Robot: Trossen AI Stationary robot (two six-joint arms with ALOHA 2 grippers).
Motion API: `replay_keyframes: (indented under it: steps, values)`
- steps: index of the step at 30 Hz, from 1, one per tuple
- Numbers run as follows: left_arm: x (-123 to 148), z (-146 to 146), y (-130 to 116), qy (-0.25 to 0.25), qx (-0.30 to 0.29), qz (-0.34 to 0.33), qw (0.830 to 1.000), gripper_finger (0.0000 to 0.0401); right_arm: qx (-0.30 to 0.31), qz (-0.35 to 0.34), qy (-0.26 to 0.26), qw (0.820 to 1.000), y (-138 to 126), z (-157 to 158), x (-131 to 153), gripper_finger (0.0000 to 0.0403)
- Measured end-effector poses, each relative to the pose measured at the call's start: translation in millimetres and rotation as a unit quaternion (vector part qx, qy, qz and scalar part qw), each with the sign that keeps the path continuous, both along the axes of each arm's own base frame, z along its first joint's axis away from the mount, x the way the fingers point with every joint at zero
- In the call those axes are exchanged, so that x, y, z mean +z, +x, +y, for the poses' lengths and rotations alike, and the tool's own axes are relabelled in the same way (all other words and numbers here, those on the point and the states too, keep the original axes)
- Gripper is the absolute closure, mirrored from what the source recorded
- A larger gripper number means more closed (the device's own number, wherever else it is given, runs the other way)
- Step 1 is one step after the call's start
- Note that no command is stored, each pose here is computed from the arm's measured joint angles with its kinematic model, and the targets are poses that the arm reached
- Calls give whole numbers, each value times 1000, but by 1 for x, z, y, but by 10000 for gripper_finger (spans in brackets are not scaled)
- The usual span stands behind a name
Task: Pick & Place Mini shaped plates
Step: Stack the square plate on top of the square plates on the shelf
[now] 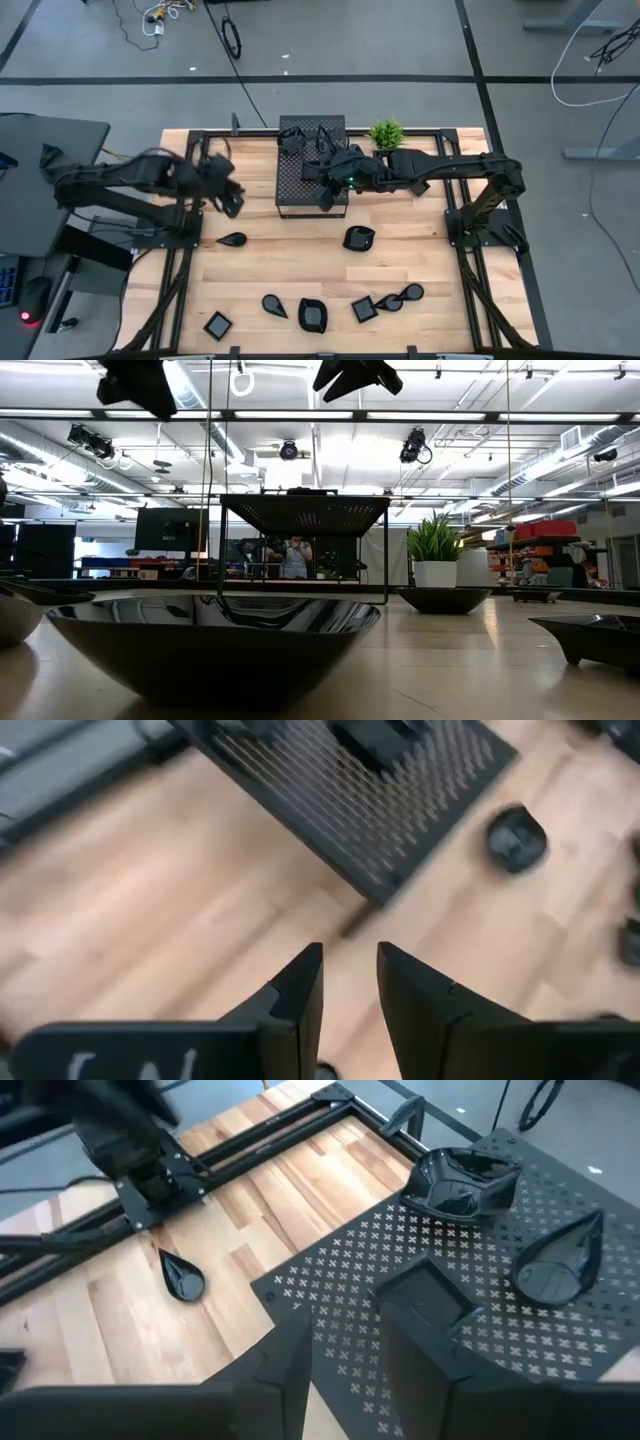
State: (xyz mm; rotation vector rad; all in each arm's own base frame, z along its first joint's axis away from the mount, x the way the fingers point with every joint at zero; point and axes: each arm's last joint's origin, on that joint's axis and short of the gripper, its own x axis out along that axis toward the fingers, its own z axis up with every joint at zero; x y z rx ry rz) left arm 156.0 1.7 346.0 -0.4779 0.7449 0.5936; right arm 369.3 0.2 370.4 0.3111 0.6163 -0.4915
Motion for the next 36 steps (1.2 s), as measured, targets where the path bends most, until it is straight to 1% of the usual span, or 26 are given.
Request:
replay_keyframes:
  steps: [2, 4, 6, 8, 11, 14, 16, 17, 19, 22, 25, 27, 31, 36]
  values:
    - [-15, -14, 4, -26, -14, 1, 1000, 300, 7, 4, -8, 1000, -1, 0, 1, 280]
    - [-33, -28, 7, -66, -26, -2, 997, 300, 20, 16, -22, 999, -2, 0, 0, 280]
    - [-55, -42, 6, -123, -29, 13, 992, 300, 34, 24, -38, 998, -2, 0, 0, 280]
    - [-75, -55, 4, -193, -23, 30, 980, 300, 47, 34, -53, 997, -2, 0, 0, 280]
    - [-104, -74, -5, -293, 9, 68, 953, 300, 69, 59, -63, 994, -6, 1, -1, 280]
    - [-122, -96, -11, -389, 36, 75, 917, 300, 96, 88, -58, 990, -11, 2, -3, 280]
    - [-131, -111, -15, -436, 47, 73, 896, 300, 104, 114, -58, 986, -15, 5, -7, 280]
    - [-134, -118, -16, -452, 53, 75, 887, 300, 109, 126, -59, 984, -17, 6, -8, 280]
    - [-140, -130, -20, -469, 67, 94, 876, 300, 118, 148, -61, 980, -21, 10, -10, 280]
    - [-150, -148, -24, -478, 84, 152, 861, 300, 136, 169, -76, 973, -24, 16, -11, 280]
    - [-162, -163, -28, -482, 99, 216, 843, 300, 149, 176, -89, 969, -24, 20, -12, 280]
    - [-169, -172, -30, -483, 100, 240, 836, 300, 155, 178, -94, 967, -25, 20, -12, 280]
    - [-181, -189, -28, -487, 82, 248, 833, 300, 164, 182, -102, 964, -25, 20, -12, 280]
    - [-194, -201, -26, -487, 73, 266, 829, 293, 174, 187, -112, 960, -25, 20, -12, 280]
